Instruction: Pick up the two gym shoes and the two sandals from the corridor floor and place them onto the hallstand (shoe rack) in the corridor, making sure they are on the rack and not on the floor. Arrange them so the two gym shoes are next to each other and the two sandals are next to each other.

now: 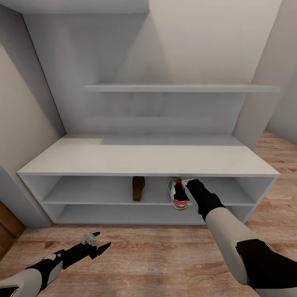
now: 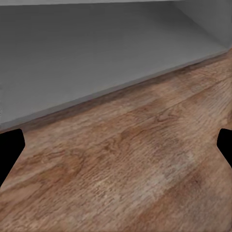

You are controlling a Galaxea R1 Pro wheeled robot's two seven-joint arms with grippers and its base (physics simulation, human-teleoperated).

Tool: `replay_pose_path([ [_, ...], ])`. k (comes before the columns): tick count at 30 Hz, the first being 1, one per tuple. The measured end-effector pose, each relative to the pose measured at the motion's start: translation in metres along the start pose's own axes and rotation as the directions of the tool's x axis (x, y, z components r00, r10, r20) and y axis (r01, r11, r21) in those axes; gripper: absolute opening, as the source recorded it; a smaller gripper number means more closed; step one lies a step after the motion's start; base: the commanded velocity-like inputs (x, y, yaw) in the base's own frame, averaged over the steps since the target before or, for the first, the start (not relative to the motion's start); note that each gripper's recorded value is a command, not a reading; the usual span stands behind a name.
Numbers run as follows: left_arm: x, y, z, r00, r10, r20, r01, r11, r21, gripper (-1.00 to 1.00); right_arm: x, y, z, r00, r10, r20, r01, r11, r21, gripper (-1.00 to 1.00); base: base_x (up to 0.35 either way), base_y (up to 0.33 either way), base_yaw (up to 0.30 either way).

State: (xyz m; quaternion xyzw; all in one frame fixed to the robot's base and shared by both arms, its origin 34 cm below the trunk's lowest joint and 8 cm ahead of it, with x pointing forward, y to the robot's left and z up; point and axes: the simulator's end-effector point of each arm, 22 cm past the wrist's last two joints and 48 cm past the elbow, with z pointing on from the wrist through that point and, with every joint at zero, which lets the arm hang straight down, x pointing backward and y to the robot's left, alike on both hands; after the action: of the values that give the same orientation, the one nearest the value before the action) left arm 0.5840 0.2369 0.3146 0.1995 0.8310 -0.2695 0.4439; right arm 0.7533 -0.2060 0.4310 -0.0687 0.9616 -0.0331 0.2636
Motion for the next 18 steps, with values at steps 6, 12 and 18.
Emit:
replay_pose_path([
  [6, -0.0001, 0.0, 0.0, 1.0, 0.0, 0.0, 0.0, 1.0, 0.0, 1.0, 0.0001, 0.0002, -0.0001, 1.0, 0.0, 0.0, 0.0, 1.0, -0.001, -1.0, 0.037, 0.0, 0.0],
  [12, 0.0, 0.0, 0.0, 1.0, 0.0, 0.0, 0.0, 1.0, 0.0, 1.0, 0.0001, 0.0, 0.0, 1.0, 0.0, 0.0, 0.0, 1.0, 0.0, -1.0, 0.056, 0.0, 0.0],
  [18, 0.0, 0.0, 0.0, 1.0, 0.0, 0.0, 0.0, 1.0, 0.0, 1.0, 0.0001, 0.0001, 0.0001, 1.0, 0.0, 0.0, 0.0, 1.0, -0.001, -1.0, 0.011, 0.0, 0.0],
])
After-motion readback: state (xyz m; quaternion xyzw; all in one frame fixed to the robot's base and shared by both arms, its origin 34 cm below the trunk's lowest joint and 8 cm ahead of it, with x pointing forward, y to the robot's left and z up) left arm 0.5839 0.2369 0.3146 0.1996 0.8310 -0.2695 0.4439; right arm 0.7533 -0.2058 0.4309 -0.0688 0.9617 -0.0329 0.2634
